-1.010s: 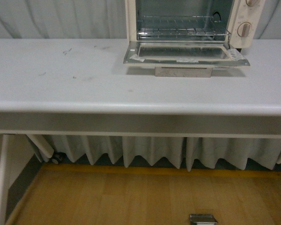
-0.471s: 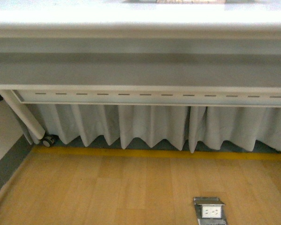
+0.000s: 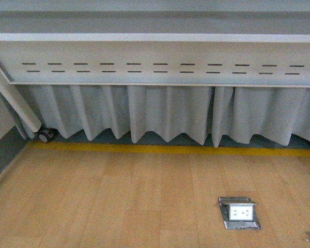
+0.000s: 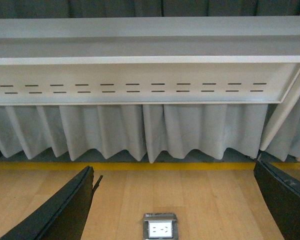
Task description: Open oven
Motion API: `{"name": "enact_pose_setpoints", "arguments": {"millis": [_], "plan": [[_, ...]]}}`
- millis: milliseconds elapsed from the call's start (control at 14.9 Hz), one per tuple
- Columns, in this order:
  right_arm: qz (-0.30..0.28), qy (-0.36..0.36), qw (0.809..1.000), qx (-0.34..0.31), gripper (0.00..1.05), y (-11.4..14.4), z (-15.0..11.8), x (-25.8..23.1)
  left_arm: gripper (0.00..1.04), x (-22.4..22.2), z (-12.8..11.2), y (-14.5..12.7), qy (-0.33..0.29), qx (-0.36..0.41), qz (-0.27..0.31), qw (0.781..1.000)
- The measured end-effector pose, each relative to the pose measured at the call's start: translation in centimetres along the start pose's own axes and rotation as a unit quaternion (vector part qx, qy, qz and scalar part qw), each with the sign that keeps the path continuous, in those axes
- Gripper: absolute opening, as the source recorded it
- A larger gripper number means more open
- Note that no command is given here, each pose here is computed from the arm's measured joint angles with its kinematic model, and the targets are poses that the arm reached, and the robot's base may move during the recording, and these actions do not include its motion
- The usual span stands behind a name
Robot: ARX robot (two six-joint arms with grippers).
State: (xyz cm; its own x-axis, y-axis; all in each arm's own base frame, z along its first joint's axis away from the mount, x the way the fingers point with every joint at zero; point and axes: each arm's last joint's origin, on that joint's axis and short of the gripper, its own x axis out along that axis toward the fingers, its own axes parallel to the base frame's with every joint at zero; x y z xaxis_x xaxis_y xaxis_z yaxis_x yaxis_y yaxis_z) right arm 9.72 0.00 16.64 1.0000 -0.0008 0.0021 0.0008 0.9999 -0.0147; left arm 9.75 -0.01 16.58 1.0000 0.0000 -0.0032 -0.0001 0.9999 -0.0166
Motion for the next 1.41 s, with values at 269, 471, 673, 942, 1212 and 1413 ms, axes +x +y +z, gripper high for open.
{"name": "enact_pose_setpoints", "arguments": {"millis": [269,471,673,942,1212,1413], "plan": [[0.000,-0.001,1.000,0.000,0.98,0.00,0.01,0.00,0.98,0.00,0.01,0.00,0.000,0.000,-0.001,1.000],[0.000,-0.001,1.000,0.000,0.98,0.00,0.01,0.00,0.98,0.00,0.01,0.00,-0.001,0.000,0.000,1.000],[0.000,-0.001,1.000,0.000,0.98,0.00,0.01,0.00,0.98,0.00,0.01,0.00,-0.001,0.000,0.000,1.000],[0.000,-0.001,1.000,0.000,0.98,0.00,0.01,0.00,0.98,0.00,0.01,0.00,-0.001,0.000,0.000,1.000],[0.000,-0.001,1.000,0.000,0.98,0.00,0.01,0.00,0.98,0.00,0.01,0.00,-0.001,0.000,0.000,1.000],[0.000,-0.001,1.000,0.000,0.98,0.00,0.01,0.00,0.98,0.00,0.01,0.00,-0.001,0.000,0.000,1.000]]}}
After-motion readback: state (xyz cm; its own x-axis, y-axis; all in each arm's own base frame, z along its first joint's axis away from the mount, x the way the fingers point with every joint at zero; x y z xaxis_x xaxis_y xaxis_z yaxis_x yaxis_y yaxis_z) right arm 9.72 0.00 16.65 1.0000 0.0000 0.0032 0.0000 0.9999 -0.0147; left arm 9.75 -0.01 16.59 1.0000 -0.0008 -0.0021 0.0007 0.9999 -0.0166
